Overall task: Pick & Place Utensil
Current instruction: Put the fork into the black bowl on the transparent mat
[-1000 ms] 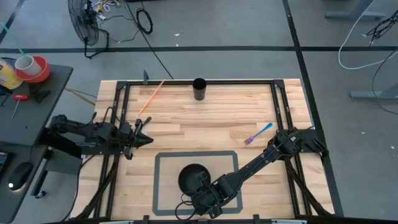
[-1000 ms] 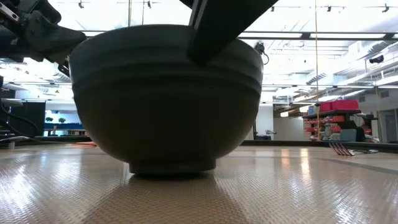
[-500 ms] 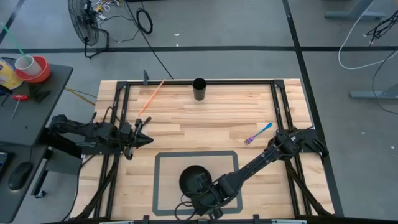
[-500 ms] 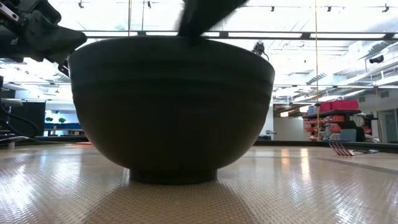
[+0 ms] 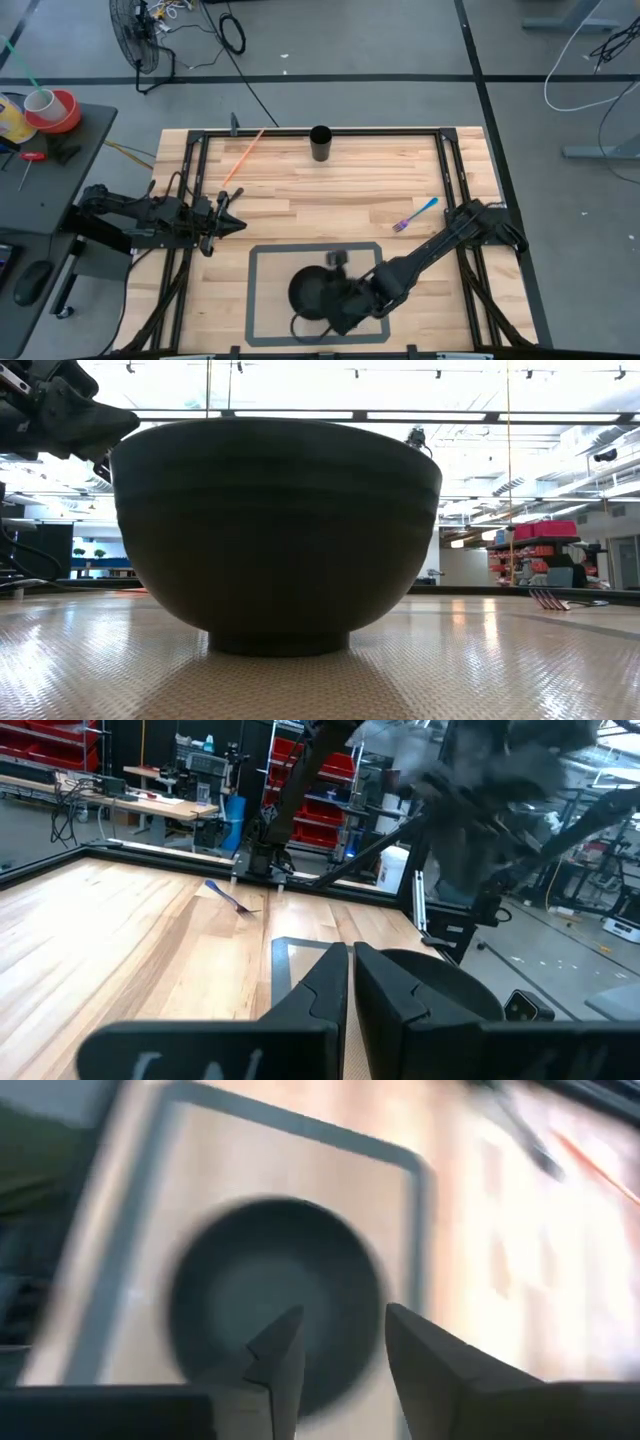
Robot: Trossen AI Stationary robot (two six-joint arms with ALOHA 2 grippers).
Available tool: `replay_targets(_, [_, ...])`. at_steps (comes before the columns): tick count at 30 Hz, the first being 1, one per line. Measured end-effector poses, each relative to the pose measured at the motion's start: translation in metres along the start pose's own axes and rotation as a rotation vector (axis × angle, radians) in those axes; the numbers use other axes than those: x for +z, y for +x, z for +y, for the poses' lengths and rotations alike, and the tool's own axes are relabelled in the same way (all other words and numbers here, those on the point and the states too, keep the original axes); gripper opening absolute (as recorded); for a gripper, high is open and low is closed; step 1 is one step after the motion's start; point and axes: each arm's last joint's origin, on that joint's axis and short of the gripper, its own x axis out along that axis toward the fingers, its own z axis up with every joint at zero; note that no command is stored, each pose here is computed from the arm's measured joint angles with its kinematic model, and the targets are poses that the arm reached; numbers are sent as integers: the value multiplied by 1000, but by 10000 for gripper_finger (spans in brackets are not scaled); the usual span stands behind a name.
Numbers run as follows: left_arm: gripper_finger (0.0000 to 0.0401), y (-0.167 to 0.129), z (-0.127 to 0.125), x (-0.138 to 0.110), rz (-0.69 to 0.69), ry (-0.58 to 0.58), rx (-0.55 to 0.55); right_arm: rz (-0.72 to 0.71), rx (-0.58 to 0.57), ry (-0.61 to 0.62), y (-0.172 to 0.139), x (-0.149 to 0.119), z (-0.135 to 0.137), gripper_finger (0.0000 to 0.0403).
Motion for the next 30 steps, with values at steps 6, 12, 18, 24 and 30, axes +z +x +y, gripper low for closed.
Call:
replay_targets(6, [25, 0, 0, 0, 0, 0, 1, 66, -268, 405, -30, -26, -44, 136])
replay_targets(12, [25, 0, 0, 0, 0, 0, 0, 71, -459, 750, -37, -82, -72, 135])
replay_targets(18, [25, 0, 0, 0, 0, 0, 0, 204, -582, 1216, -18, -153, -91, 138])
replay_targets(24, [25, 0, 0, 0, 0, 0, 0, 403, -733, 1394, 5, -213, -108, 172])
replay_targets(30, [25, 0, 0, 0, 1, 0, 1, 436, -773, 1458, 26, -245, -114, 215])
